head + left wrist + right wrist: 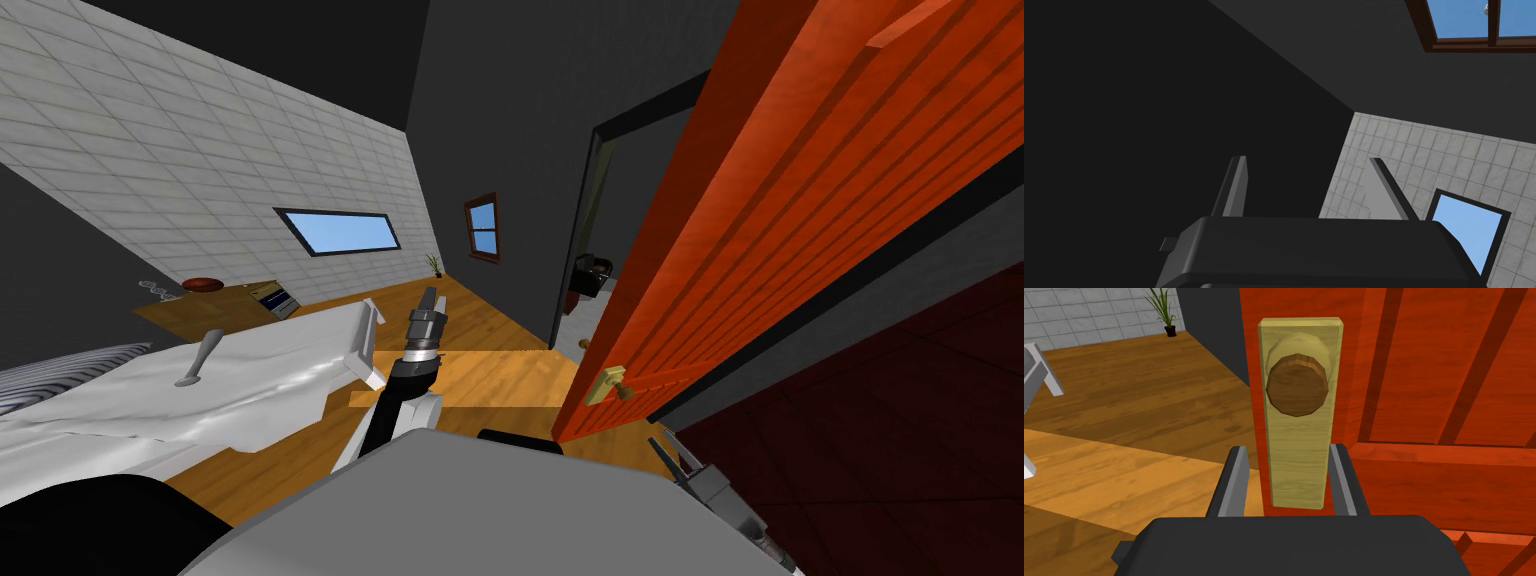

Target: Pull the door open

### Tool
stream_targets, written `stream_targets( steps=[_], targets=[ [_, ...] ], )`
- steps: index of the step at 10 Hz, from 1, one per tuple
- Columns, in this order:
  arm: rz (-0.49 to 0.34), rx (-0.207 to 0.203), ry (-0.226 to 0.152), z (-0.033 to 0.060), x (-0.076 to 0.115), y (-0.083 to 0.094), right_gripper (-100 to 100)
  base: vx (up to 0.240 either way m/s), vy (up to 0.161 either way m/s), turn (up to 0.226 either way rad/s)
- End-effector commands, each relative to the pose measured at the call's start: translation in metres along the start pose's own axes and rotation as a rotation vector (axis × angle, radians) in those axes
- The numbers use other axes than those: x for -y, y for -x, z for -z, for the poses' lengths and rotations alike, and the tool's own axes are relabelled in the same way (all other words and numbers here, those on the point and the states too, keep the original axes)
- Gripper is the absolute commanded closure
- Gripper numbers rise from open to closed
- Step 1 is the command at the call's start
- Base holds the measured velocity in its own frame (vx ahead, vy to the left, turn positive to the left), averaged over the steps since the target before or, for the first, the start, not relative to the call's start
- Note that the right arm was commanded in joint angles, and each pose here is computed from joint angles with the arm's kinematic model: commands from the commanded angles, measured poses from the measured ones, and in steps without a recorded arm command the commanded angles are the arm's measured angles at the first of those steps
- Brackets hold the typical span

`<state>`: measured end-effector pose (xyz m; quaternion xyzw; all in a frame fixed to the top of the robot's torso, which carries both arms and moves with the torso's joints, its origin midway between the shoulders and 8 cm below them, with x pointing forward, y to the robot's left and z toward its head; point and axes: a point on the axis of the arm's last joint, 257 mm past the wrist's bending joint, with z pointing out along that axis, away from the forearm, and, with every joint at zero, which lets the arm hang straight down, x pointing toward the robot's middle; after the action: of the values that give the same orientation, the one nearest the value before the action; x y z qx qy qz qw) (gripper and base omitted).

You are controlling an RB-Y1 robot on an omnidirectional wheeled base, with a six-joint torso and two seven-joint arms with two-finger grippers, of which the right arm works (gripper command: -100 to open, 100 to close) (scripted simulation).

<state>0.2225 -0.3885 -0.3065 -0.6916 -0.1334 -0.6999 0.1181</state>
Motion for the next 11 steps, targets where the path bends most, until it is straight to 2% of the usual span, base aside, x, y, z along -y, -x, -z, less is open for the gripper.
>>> stream_targets(
  steps=[1,2,3,6,9,11],
  targets=[
    [-0.008,0.001,0.018,0.0135,-0.011,-0.001,-100,-0.016,0.066,0.021],
    [-0.012,0.002,0.030,0.0222,-0.018,-0.002,-100,-0.016,0.070,0.019],
    [-0.012,0.002,0.030,0.0222,-0.018,-0.002,-100,-0.017,0.044,0.002],
    [-0.019,0.006,0.061,0.0476,-0.037,-0.005,-100,-0.019,0.051,0.019],
    [-0.023,0.008,0.082,0.0664,-0.050,-0.008,-100,-0.016,0.048,0.014],
    [-0.022,0.008,0.089,0.0606,-0.054,-0.008,-100,0.061,0.039,0.035]
  ],
)
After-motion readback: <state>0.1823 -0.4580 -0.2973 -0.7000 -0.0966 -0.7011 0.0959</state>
